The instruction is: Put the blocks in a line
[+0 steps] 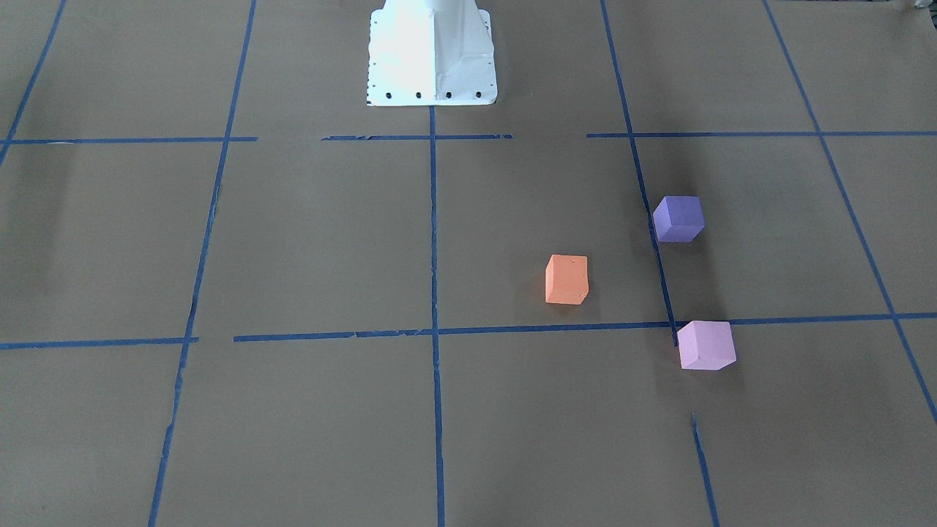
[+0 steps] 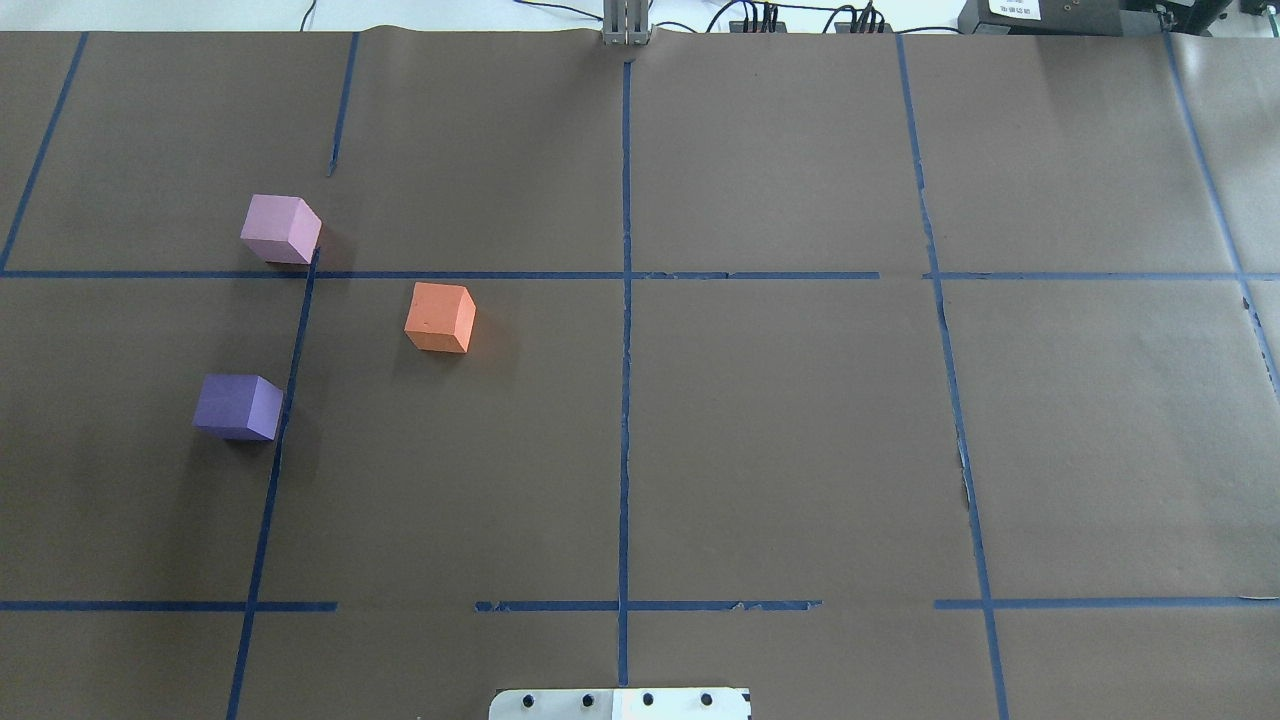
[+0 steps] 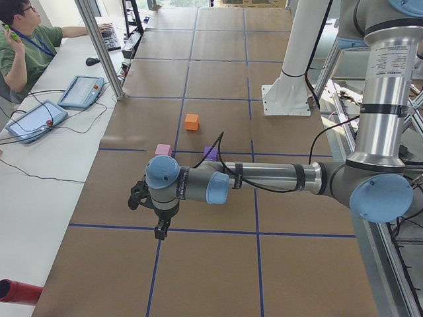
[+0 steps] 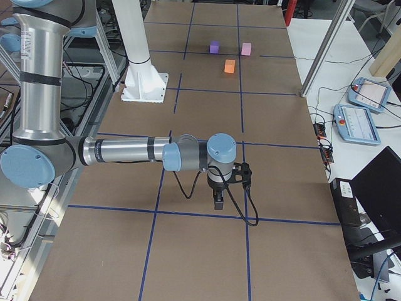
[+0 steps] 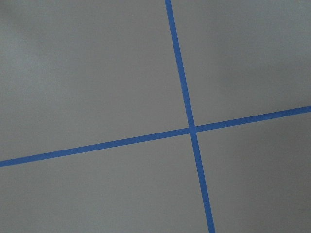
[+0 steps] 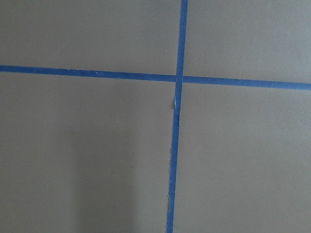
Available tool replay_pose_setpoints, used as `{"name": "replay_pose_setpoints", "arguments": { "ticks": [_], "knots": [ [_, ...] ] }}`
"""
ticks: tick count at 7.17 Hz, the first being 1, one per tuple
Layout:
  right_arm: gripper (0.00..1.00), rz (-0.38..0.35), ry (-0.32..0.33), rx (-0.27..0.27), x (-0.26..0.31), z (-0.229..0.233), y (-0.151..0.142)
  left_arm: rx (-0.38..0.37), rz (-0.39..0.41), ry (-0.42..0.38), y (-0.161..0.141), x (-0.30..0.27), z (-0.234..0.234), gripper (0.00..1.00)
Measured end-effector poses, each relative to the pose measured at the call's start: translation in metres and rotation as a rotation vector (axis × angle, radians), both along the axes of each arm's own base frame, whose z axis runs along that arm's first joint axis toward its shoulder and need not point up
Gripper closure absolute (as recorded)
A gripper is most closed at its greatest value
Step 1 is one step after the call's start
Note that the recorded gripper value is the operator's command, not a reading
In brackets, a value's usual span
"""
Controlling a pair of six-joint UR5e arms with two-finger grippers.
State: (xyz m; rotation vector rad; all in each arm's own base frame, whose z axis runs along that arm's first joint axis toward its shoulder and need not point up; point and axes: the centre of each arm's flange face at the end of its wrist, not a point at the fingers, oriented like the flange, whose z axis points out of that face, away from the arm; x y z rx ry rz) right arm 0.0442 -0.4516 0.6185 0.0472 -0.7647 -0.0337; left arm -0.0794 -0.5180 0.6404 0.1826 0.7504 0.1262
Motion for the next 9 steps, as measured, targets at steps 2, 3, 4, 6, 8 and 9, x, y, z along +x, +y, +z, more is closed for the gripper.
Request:
{"name": "replay_pose_setpoints", "arguments": {
  "ticks": [2,3,4,6,8,9],
  "knots": [
    [0.0,0.0,0.0,0.0,0.0,0.0,0.0,0.022,0.013,0.001,-0.002,0.005,-0.005,0.0],
    [0.0,0.0,0.0,0.0,0.0,0.0,0.0,0.063,0.057,0.012,-0.01,0.029,-0.016,0.0],
    [0.0,0.0,0.0,0.0,0.0,0.0,0.0,0.123,0.126,0.03,-0.026,0.067,-0.039,0.0],
    [0.0,0.0,0.0,0.0,0.0,0.0,0.0,0.192,0.192,0.089,-0.059,0.149,-0.116,0.0],
    [0.0,0.0,0.0,0.0,0.0,0.0,0.0,0.023,0.053,0.194,-0.062,0.263,-0.222,0.0],
    [0.0,0.0,0.0,0.0,0.0,0.0,0.0,-0.041,-0.004,0.213,-0.057,0.337,-0.276,0.0]
  ]
}}
